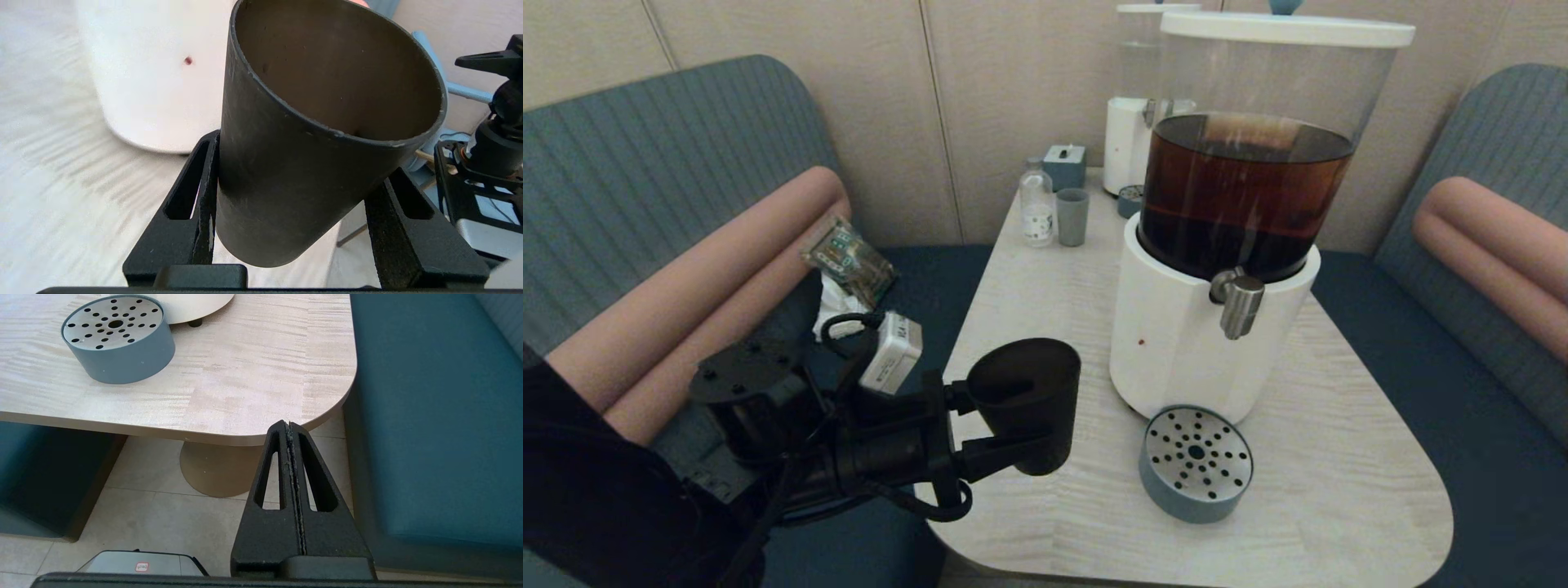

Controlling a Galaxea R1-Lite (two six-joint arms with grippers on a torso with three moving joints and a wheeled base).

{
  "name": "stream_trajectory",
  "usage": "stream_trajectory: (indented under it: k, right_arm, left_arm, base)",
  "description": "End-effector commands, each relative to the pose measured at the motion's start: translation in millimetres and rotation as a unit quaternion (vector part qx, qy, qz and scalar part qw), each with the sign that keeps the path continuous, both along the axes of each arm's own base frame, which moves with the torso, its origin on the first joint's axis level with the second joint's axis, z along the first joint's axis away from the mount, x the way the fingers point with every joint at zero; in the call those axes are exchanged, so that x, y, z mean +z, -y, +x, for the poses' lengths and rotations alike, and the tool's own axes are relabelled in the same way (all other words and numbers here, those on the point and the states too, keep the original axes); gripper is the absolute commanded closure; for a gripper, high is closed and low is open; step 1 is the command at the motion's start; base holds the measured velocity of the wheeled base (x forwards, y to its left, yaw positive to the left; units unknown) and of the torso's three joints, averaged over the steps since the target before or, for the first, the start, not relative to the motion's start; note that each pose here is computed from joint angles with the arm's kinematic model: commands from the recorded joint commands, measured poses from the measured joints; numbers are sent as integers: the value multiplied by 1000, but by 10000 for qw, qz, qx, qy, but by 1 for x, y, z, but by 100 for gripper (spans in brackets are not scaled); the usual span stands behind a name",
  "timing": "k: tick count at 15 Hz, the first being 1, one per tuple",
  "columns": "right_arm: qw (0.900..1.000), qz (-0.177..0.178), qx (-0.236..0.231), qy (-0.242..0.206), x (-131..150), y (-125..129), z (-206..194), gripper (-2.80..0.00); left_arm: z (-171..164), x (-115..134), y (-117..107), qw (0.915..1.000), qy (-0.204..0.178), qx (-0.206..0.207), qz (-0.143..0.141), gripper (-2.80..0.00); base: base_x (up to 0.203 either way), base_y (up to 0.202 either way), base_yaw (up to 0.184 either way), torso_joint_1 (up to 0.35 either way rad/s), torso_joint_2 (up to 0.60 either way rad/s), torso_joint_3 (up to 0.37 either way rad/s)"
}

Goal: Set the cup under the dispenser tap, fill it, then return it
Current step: Place it under the water dispenser

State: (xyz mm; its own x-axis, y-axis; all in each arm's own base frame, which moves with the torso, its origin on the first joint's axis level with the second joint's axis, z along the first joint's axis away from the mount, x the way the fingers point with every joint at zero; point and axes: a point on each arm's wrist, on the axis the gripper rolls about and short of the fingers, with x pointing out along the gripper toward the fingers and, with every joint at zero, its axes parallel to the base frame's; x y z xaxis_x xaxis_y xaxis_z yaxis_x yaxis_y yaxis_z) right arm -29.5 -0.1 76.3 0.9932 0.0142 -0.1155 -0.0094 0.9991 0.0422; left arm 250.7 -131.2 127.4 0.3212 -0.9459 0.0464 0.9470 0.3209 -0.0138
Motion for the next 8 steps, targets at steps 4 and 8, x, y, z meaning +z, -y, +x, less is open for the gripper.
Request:
stream_trajectory:
  k: [4, 8]
  right_arm:
    - [10000, -1, 5, -12, 0, 0, 0, 0]
    - [10000, -1, 5, -12, 0, 0, 0, 0]
  left_arm:
    - [26, -21, 47, 9988, -56, -487, -18, 0]
    - [27, -23, 85, 9971, -70, -735, -168, 0]
  base:
    - [0, 0, 0, 0, 0, 0]
    - [0, 0, 0, 0, 0, 0]
